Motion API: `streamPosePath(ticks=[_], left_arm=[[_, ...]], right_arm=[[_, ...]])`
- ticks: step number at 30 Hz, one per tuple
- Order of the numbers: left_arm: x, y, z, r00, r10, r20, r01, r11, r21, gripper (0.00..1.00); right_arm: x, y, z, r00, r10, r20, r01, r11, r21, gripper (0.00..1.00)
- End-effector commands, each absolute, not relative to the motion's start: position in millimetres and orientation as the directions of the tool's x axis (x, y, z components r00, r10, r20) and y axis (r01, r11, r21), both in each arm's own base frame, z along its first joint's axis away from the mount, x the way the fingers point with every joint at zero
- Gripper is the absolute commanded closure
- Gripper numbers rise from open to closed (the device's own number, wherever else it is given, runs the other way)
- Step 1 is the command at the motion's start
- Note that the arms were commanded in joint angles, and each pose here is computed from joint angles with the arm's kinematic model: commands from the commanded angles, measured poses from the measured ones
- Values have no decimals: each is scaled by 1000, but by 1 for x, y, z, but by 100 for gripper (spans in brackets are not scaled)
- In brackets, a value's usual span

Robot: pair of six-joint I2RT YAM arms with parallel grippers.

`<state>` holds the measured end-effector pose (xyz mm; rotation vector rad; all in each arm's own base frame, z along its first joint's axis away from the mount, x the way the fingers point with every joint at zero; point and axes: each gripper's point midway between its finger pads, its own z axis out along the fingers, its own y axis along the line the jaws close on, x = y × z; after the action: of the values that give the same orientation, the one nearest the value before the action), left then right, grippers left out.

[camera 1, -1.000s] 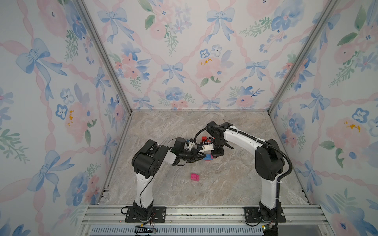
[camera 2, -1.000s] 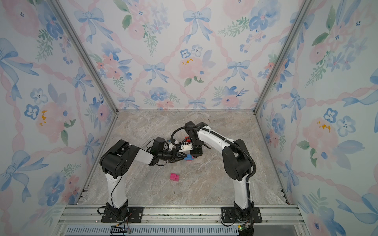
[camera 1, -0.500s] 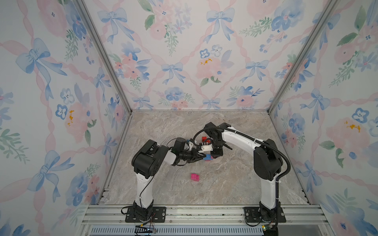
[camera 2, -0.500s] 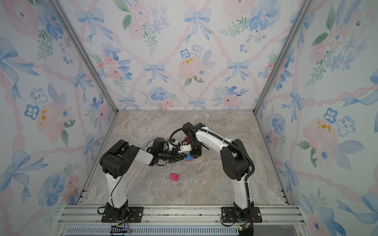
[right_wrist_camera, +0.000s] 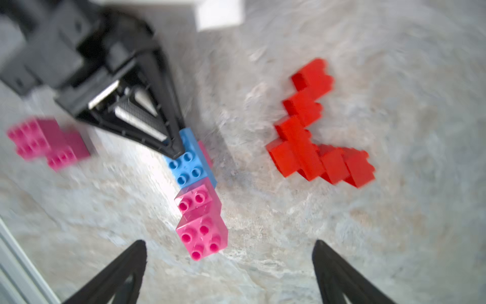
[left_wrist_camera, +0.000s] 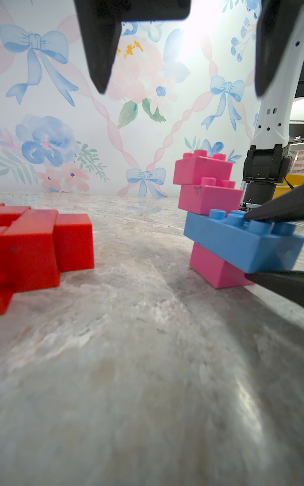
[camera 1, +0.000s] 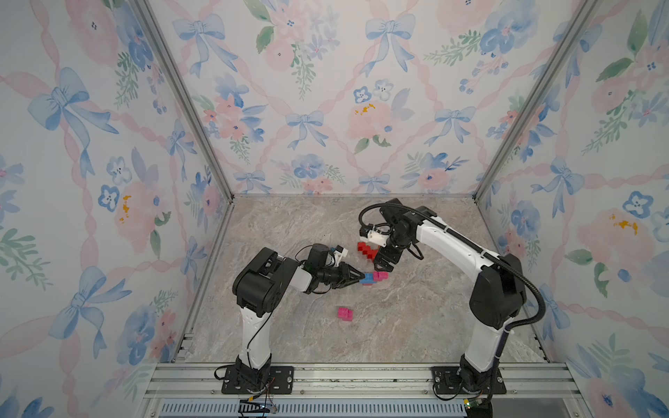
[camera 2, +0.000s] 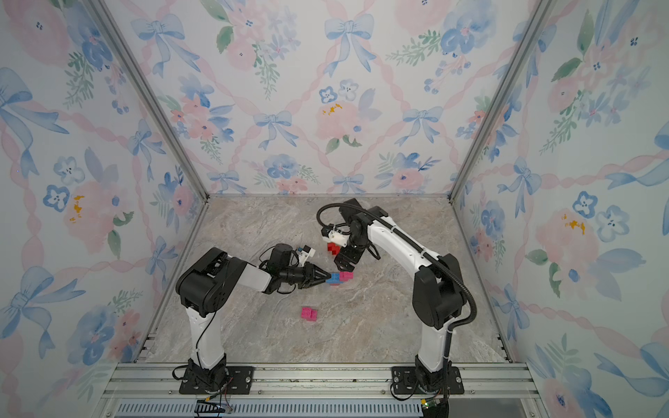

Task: Assemble the letter v with lego
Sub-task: Assemble the lego brick with the lego brick.

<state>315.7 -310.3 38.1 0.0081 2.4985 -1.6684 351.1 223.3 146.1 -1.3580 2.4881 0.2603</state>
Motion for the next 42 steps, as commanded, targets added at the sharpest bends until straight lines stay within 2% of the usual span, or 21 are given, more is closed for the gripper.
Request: streamPosePath(ticks=[1,3,4,7,9,10,15,23,31,35,38,42], left_arm=[[302,-289,-9,-993,-117,-18,-46,526,-849,75],[301,-288,-10,-993,-117,-17,-48,528,-848,74],[301,-288,-10,-993,-118,-16,-49,529,-847,74],[302,-288,-10,-993,-121,-18,-49,530,-847,74],[301,-288,-11,-992,-121,-18,-50,532,-845,74],[301,-287,-11,-992,-122,-19,-49,533,-845,74],[302,-288,-10,-992,-121,-21,-47,532,-846,73],[303,-288,-10,-992,-122,-27,-43,534,-844,72],[304,-288,-10,-992,-122,-30,-40,534,-844,72],[305,-288,-9,-992,-123,-33,-39,534,-844,71],[304,-288,-9,-992,-122,-34,-36,535,-844,70],[304,-288,-8,-992,-121,-36,-34,533,-845,68]], right_arm=[[364,203,164,-800,-429,-419,-546,810,214,3],[370,182,160,-864,-246,-440,-371,902,223,3],[371,176,159,-883,-114,-456,-271,916,296,3],[362,182,155,-897,124,-424,-143,827,544,3],[352,183,145,-902,172,-396,-98,811,577,3],[347,185,139,-906,178,-383,-84,813,577,0],[335,216,124,-943,167,-287,-73,738,670,6],[321,233,83,-972,174,-156,14,710,704,28],[310,244,60,-985,129,-116,11,715,699,30],[310,252,56,-987,113,-117,-3,711,704,38],[313,255,54,-986,112,-123,-8,708,706,47],[316,257,54,-986,104,-132,-19,709,705,48]])
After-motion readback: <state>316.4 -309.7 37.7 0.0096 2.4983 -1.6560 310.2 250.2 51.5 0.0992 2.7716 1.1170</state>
